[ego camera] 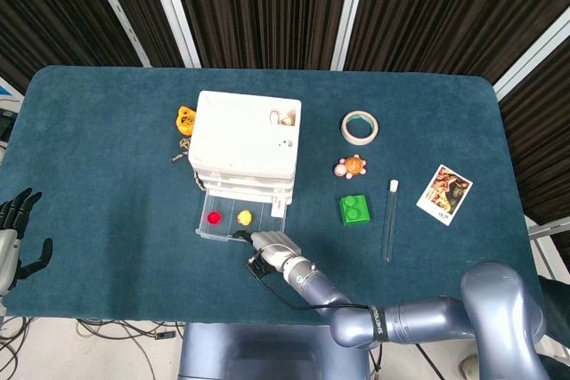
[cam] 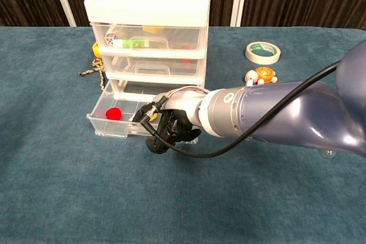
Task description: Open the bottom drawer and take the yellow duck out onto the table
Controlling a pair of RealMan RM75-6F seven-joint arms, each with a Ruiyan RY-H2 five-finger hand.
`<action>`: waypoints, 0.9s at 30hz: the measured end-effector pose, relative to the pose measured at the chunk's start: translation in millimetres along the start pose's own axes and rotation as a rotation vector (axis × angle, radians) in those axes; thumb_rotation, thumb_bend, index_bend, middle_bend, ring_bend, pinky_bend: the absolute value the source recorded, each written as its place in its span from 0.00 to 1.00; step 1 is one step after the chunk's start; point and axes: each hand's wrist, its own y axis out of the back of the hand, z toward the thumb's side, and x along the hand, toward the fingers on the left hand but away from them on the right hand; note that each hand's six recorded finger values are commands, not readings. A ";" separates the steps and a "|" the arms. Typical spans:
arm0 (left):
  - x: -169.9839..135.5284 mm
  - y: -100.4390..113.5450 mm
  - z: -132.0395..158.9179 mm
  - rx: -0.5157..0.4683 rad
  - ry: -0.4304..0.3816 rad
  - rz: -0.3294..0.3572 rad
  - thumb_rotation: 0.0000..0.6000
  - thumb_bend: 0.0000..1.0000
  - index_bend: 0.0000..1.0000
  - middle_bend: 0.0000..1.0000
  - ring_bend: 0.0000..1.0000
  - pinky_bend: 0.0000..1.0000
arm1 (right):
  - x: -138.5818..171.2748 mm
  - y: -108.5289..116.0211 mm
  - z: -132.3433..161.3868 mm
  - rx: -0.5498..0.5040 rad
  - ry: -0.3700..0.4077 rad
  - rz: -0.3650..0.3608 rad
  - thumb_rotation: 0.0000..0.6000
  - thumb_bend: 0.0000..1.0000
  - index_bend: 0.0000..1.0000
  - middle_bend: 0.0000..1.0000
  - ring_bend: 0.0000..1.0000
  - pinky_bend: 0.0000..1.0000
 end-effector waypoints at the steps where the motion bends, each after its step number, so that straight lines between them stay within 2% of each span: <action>1: 0.0 0.1 -0.1 0.000 0.000 0.001 1.00 0.48 0.06 0.00 0.00 0.00 | 0.3 1.4 0.5 -0.004 0.002 -0.007 1.00 0.60 0.11 0.89 0.99 1.00; 8: 0.2 0.2 -0.7 0.000 0.004 0.001 1.00 0.48 0.06 0.00 0.00 0.00 | 9.1 11.0 5.6 -0.002 0.023 -0.050 1.00 0.52 0.07 0.91 1.00 1.00; 11: 0.1 0.2 -0.5 -0.001 0.004 0.001 1.00 0.48 0.06 0.00 0.00 0.00 | 12.7 16.6 6.6 0.007 0.024 -0.067 1.00 0.43 0.07 0.92 1.00 1.00; 13: 0.1 0.2 -0.5 -0.001 0.004 0.000 1.00 0.48 0.06 0.00 0.00 0.00 | 14.3 23.0 8.4 0.010 0.029 -0.084 1.00 0.37 0.09 0.93 1.00 1.00; 16: 0.1 0.0 -0.4 -0.001 0.004 -0.001 1.00 0.48 0.06 0.00 0.00 0.00 | 14.9 36.0 12.2 0.030 0.042 -0.131 1.00 0.33 0.13 0.95 1.00 1.00; 23: 0.1 -0.5 -0.1 -0.001 0.003 -0.003 1.00 0.48 0.06 0.00 0.00 0.00 | 9.9 75.9 16.6 0.173 0.064 -0.287 1.00 0.31 0.22 0.99 1.00 1.00; 27: -0.3 -1.3 0.4 -0.002 0.003 -0.006 1.00 0.48 0.06 0.00 0.00 0.00 | 4.1 81.9 13.2 0.274 0.054 -0.318 1.00 0.31 0.23 0.99 1.00 1.00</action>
